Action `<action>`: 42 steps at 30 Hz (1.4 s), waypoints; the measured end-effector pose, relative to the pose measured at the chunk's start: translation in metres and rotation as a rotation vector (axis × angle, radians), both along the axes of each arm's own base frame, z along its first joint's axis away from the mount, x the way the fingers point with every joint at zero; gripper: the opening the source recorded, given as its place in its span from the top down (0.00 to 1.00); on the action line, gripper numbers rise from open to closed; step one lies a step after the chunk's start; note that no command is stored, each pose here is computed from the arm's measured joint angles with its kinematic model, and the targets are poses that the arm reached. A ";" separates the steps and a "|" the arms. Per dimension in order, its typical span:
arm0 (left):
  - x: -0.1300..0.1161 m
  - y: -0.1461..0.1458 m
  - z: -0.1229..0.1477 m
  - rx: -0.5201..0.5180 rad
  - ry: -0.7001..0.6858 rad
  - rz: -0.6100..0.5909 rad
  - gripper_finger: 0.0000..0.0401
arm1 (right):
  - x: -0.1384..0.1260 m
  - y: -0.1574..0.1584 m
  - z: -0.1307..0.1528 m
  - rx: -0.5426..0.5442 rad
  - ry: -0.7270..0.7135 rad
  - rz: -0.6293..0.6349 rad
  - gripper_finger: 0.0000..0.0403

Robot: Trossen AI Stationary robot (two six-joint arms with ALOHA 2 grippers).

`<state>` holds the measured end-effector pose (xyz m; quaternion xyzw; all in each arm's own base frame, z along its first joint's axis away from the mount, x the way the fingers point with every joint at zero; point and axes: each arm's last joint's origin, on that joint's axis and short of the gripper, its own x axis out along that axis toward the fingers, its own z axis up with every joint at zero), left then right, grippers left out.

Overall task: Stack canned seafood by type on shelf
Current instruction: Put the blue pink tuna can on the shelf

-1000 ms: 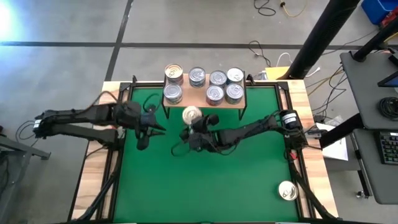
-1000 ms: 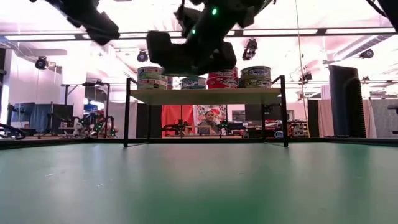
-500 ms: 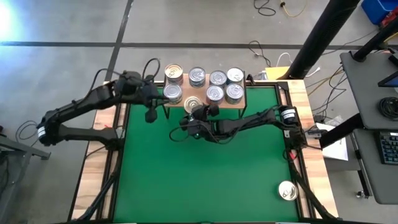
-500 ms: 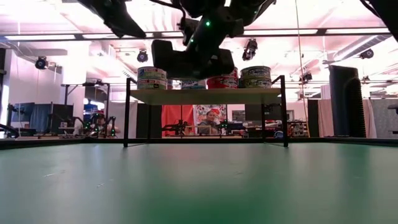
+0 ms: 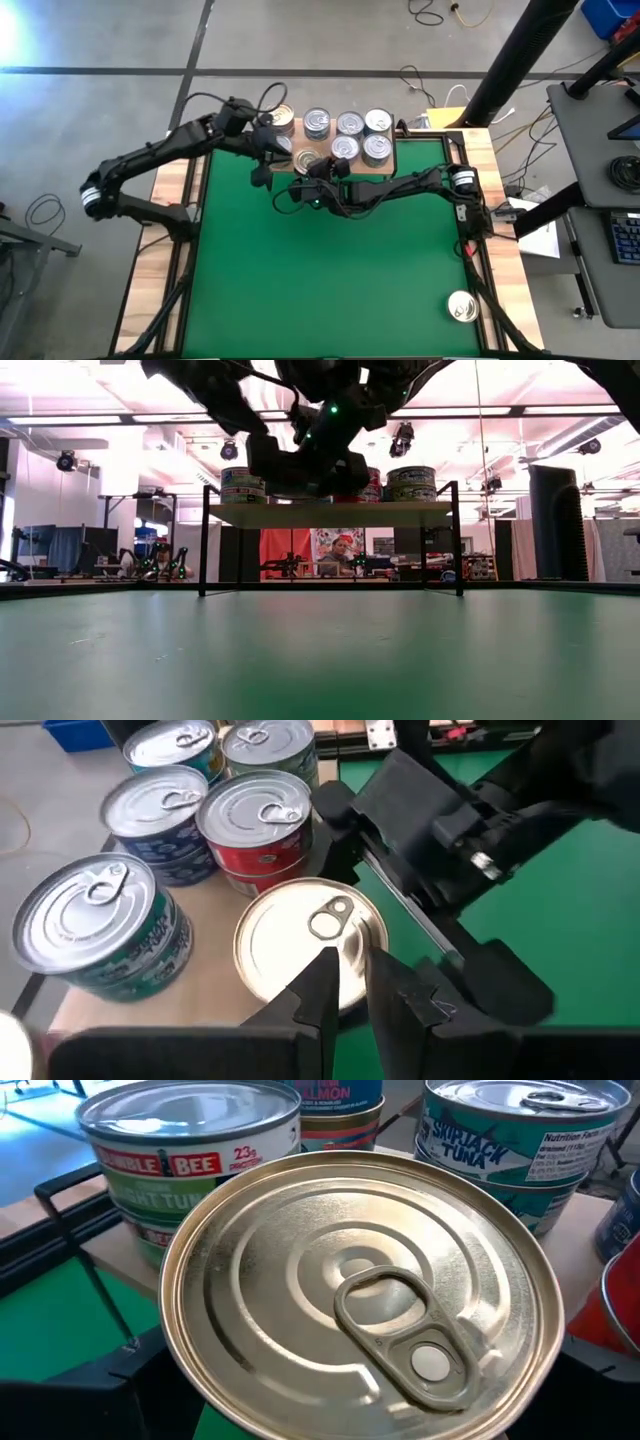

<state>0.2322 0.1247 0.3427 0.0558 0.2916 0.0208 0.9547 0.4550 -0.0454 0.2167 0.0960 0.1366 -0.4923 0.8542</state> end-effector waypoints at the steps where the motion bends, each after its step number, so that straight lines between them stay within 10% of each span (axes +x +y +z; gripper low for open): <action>1: 0.004 0.003 -0.002 0.001 0.007 -0.003 0.91 | 0.000 -0.002 0.000 0.003 0.000 0.002 0.08; 21: 0.057 0.028 -0.033 -0.037 0.204 -0.035 0.91 | 0.000 -0.004 -0.001 0.017 -0.001 0.015 0.08; 42: 0.057 0.029 -0.046 -0.016 0.295 -0.157 0.91 | -0.001 0.000 -0.006 0.074 0.031 0.059 0.08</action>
